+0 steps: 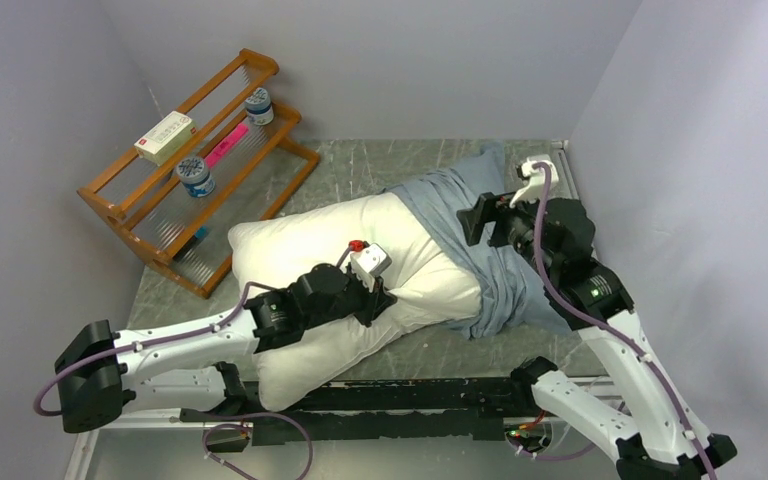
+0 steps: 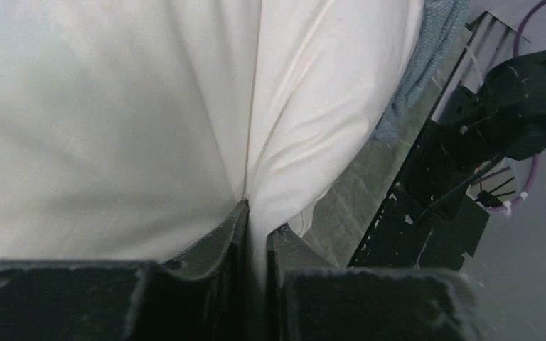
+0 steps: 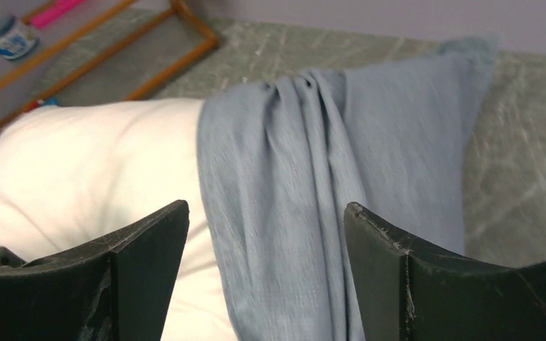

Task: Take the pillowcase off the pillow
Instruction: Remove the pillow from the pillowcase.

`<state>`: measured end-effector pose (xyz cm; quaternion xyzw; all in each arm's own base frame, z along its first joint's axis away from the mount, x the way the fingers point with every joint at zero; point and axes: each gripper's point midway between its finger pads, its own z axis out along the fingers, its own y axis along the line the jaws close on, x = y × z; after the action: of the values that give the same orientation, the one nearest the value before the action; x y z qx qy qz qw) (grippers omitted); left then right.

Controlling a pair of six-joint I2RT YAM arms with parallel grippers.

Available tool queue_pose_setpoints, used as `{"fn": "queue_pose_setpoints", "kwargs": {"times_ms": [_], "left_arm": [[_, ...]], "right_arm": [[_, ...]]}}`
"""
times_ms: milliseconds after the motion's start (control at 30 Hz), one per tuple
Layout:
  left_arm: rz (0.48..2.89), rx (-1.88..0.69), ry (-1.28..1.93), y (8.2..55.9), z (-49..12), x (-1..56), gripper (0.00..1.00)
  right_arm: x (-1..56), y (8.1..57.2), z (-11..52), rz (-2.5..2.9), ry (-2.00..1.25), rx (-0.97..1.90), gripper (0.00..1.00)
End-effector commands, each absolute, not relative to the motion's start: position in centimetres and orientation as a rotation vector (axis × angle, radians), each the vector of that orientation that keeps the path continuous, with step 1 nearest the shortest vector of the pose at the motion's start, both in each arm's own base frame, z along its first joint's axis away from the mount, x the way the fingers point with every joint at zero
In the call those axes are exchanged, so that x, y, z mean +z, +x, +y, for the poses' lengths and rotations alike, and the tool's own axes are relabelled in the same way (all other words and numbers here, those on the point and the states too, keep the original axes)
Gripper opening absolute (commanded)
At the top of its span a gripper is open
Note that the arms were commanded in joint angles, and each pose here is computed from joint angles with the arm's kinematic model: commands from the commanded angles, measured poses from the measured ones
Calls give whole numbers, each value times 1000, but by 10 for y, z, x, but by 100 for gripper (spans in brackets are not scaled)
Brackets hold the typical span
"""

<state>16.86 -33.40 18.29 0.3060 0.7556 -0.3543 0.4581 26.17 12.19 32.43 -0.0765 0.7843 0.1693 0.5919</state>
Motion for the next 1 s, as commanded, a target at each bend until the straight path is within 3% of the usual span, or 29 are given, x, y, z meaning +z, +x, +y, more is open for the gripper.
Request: {"fn": "queue_pose_setpoints", "kwargs": {"times_ms": [0, 200, 600, 967], "left_arm": [[1999, -855, 896, 138, -311, 142, 20], [1946, -866, 848, 142, -309, 168, 39], [1876, -846, 751, 184, -295, 228, 78], [1883, -764, 722, 232, -282, 276, 86]], "right_arm": [[361, 284, 155, 1682, -283, 503, 82], [357, 328, 174, 1694, -338, 454, 84], [331, 404, 162, 1750, -320, 180, 99], [268, 444, 178, 1973, -305, 246, 100]]}}
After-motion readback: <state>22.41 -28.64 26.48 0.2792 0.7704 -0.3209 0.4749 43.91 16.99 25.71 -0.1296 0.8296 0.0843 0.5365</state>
